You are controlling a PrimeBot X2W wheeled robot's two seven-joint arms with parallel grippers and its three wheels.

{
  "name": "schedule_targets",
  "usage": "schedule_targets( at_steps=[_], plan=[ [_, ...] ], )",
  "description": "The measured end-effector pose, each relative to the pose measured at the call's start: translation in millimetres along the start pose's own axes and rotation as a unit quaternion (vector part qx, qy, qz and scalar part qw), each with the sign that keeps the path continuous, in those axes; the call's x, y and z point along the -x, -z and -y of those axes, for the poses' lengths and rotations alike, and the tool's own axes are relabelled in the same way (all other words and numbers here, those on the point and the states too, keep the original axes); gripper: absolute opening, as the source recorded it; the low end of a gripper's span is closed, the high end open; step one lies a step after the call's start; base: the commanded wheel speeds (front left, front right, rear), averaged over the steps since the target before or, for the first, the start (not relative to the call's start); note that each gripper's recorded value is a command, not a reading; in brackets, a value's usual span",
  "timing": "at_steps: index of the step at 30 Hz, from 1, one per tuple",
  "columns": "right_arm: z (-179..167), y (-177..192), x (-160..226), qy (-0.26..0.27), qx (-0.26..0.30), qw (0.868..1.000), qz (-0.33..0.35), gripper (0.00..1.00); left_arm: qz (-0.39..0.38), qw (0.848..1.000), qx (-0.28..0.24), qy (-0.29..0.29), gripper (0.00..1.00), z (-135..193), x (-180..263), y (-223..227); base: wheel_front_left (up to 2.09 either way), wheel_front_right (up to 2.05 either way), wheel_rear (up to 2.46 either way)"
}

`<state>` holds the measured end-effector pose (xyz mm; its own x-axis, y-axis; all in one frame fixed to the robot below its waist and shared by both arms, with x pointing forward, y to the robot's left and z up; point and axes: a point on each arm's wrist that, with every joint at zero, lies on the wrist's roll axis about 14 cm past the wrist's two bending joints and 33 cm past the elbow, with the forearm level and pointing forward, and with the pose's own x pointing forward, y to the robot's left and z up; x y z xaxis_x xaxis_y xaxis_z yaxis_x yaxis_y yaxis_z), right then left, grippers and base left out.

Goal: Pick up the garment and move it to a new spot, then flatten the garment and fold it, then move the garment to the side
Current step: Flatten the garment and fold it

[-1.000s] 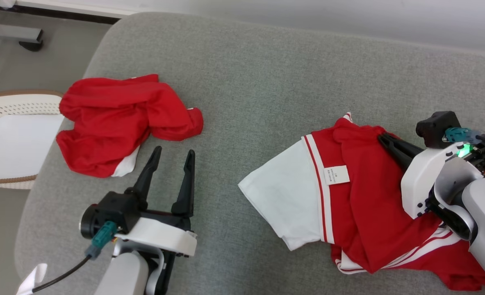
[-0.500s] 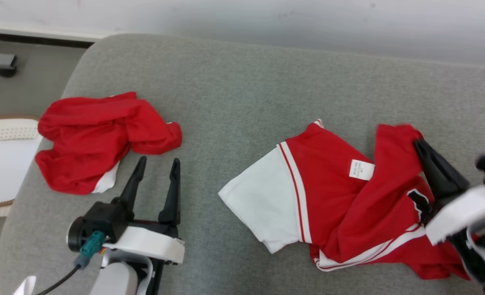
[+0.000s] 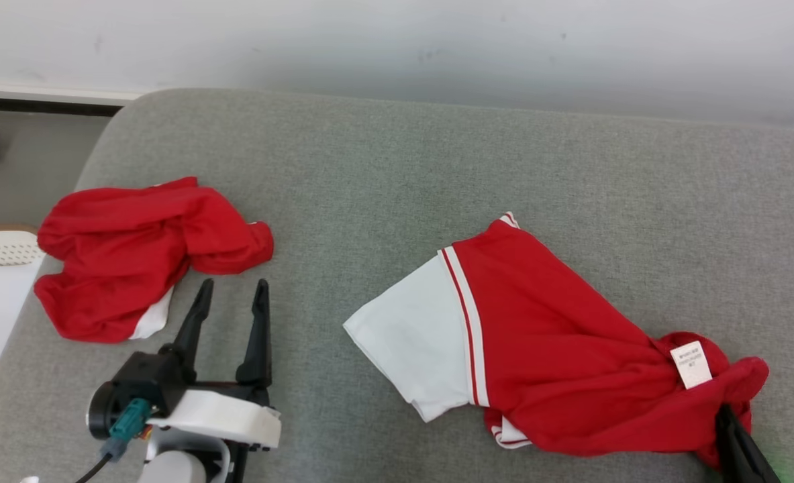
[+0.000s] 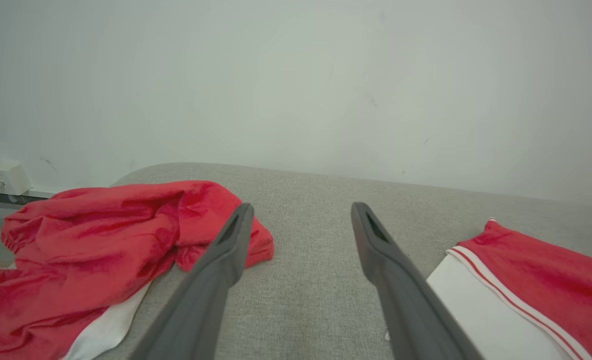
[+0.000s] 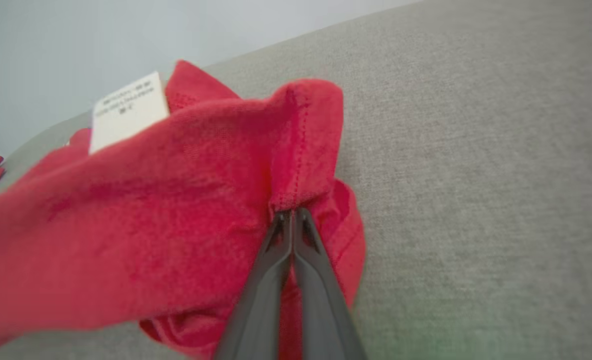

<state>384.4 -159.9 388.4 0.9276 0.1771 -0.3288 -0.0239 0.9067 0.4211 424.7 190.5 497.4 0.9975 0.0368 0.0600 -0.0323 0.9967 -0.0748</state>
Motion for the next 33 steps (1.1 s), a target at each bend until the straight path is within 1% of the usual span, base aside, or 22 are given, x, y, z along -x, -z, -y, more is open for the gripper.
schedule_targets(
  at_steps=[1,4,6,9,15,19,23,28,33],
  plan=[
    [1,1,2,0.004,-0.003,1.0,-0.001,1.0,-0.001,1.0,0.0,-0.001,1.0,-1,1,0,0.0,0.0,0.0],
    [0,-6,4,0.007,0.002,1.0,0.016,1.0,-0.004,1.0,-0.001,-0.006,1.0,-4,4,2,0.0,0.0,0.0],
    [1,-21,5,0.007,0.011,0.999,0.041,1.0,-0.004,1.0,-0.001,-0.007,1.0,-4,5,3,0.0,0.0,0.0],
    [-8,-46,6,-0.006,0.038,0.996,0.08,1.0,-0.007,1.0,-0.001,-0.007,1.0,-4,7,4,0.0,0.0,0.0],
    [-39,-104,8,-0.047,0.101,0.981,0.158,1.0,0.001,1.0,-0.008,-0.003,1.0,-3,8,-3,0.0,0.0,0.0],
    [-67,-127,13,-0.077,0.13,0.972,0.179,1.0,0.008,1.0,-0.015,0.001,1.0,-2,14,-8,0.0,0.0,0.0],
    [-78,-126,18,-0.088,0.131,0.972,0.174,1.0,0.007,1.0,-0.017,0.004,1.0,-2,20,-9,0.0,0.0,0.0],
    [-80,-116,21,-0.087,0.123,0.976,0.156,1.0,-0.002,1.0,-0.02,0.005,1.0,-2,25,-4,0.0,0.0,0.0],
    [-80,-115,20,-0.086,0.122,0.977,0.154,1.0,-0.005,1.0,-0.022,0.008,1.0,-1,24,-2,0.0,0.0,0.0]
  ],
)
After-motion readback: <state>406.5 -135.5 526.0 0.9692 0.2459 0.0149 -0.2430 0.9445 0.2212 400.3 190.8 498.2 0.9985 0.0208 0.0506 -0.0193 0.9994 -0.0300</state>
